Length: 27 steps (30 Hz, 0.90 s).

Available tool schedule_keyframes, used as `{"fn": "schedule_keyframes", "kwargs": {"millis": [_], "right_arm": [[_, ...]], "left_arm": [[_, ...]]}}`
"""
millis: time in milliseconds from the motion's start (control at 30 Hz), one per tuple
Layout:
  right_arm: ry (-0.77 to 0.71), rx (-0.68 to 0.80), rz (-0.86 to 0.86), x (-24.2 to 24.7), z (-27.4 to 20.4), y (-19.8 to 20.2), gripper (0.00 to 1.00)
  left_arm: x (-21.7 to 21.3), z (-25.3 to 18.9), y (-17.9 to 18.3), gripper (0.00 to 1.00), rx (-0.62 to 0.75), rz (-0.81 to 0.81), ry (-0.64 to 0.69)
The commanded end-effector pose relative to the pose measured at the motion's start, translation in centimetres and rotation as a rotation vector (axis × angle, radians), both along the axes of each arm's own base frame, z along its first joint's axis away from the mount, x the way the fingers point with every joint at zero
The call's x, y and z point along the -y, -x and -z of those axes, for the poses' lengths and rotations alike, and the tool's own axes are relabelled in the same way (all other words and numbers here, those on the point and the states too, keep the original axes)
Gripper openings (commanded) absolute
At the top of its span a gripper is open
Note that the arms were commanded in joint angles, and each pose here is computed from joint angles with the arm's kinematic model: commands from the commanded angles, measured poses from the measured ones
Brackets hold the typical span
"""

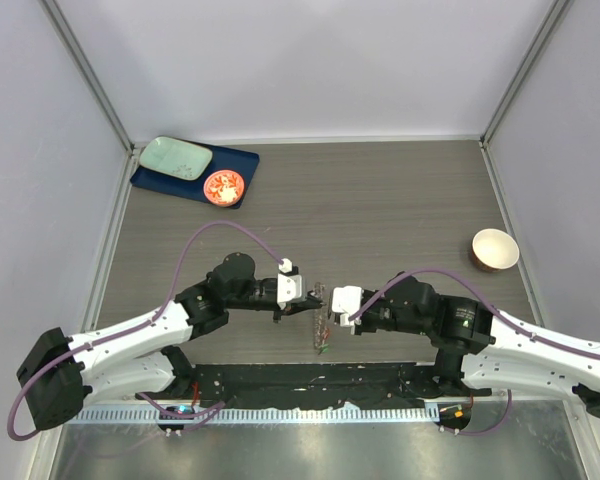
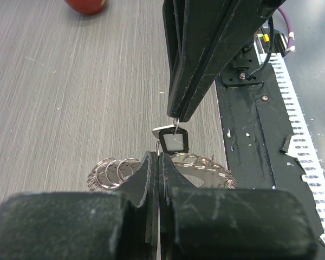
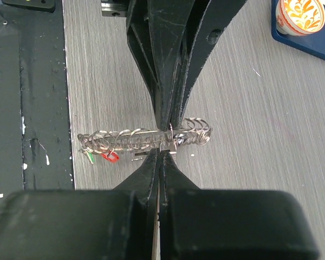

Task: Put the keys on the keyring

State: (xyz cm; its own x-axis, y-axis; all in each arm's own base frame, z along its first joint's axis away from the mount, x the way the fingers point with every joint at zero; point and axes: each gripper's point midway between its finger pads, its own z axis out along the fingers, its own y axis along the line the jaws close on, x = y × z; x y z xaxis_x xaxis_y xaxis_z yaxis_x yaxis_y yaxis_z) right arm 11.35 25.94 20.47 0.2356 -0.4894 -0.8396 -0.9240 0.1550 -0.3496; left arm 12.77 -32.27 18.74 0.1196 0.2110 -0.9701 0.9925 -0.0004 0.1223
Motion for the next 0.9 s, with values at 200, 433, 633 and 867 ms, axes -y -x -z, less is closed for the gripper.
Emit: {"fn": "schedule_keyframes", "kwargs": {"millis": [200, 433, 633, 867], "right_arm": [[-0.049, 0.012, 0.026, -0.5, -1.3, -0.4, 0.01], [-0.043, 0.018, 0.058, -0.4, -1.2, -0.9, 0.01], [-0.045, 0.014, 0.054, -0.6, -1.0, -0.9, 0.01], [-0.041, 0.017, 0.069, -0.6, -0.8, -1.1, 0.01]], "left_arm": [[0.6, -4.5, -0.2, 0.0, 0.096, 0.014, 0.101], [0.7, -4.4, -0.1, 0.0, 0.095, 0.017, 0.1], [0.8, -4.4, 0.1, 0.0, 0.091, 0.024, 0.103], [0.8, -4.4, 0.1, 0.0, 0.092, 0.026, 0.104]]}}
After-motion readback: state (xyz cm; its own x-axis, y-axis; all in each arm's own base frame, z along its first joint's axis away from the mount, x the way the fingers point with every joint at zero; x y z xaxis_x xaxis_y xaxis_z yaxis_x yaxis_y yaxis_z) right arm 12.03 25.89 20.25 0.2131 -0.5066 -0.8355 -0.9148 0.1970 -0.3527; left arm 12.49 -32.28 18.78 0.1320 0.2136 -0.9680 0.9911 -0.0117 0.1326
